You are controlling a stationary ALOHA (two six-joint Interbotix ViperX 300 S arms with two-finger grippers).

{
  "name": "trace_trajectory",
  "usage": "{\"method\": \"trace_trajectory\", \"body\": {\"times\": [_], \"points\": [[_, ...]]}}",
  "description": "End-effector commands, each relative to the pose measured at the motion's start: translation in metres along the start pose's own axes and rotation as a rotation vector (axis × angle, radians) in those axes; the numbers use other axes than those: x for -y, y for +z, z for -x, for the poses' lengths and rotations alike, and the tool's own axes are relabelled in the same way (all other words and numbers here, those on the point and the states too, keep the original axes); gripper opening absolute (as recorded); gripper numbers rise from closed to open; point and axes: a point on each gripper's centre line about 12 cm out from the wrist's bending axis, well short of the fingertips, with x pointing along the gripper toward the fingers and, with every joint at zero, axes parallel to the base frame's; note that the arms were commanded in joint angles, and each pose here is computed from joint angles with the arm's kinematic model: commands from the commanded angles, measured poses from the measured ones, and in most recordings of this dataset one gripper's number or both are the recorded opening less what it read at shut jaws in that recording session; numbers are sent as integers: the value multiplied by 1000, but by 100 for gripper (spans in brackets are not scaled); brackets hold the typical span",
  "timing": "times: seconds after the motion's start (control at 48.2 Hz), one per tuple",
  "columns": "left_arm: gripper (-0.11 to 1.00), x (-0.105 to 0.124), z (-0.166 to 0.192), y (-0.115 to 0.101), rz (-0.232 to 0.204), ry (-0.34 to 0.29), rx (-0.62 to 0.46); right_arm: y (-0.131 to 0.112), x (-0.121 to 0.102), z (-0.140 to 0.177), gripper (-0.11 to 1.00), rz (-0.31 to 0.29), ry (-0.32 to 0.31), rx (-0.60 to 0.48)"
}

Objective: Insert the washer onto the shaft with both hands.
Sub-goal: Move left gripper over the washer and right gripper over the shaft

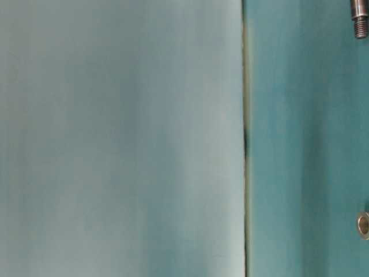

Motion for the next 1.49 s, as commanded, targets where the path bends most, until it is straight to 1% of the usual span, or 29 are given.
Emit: {"method": "trace_trajectory", "body": {"times": [0.0, 0.062, 0.166, 0.228, 0.311, 0.435, 0.56, 0.705, 0.912, 1.078, 1.181, 1.264, 1.368, 1.472], "points": [[2, 1, -8, 3, 11, -6, -45, 1, -1, -2, 0, -9, 3, -2], [2, 1, -14, 2, 30, -4, -109, -2, 0, -3, 2, -47, -5, -29], [2, 1, -22, 0, 32, -1, -192, -9, 0, -4, -6, -121, -14, -113], [2, 1, -26, 1, 29, 0, -221, -11, 0, -6, -8, -158, -17, -179], [2, 1, -33, 1, 29, 1, -247, -12, -1, -9, -9, -175, -20, -243], [2, 1, -46, -5, 33, 3, -305, -18, -1, -15, -9, -173, -24, -336], [2, 1, -58, -14, 36, 4, -390, -27, -1, -23, -9, -173, -30, -418], [2, 2, -75, -25, 31, 3, -491, -41, -2, -33, -9, -172, -36, -530], [2, 3, -95, -35, 30, 2, -595, -61, -2, -47, -9, -170, -47, -708], [2, 4, -110, -50, 30, 5, -726, -75, -2, -59, -9, -170, -60, -845], [2, 4, -117, -60, 29, 8, -813, -86, -1, -68, -9, -158, -64, -936], [2, 4, -124, -68, 25, 9, -874, -92, 0, -74, -9, -137, -68, -1003], [2, 4, -133, -77, 26, 11, -929, -99, 2, -81, -9, -103, -72, -1081], [2, 4, -140, -86, 22, 11, -971, -106, 4, -88, -9, -85, -80, -1141]]}}
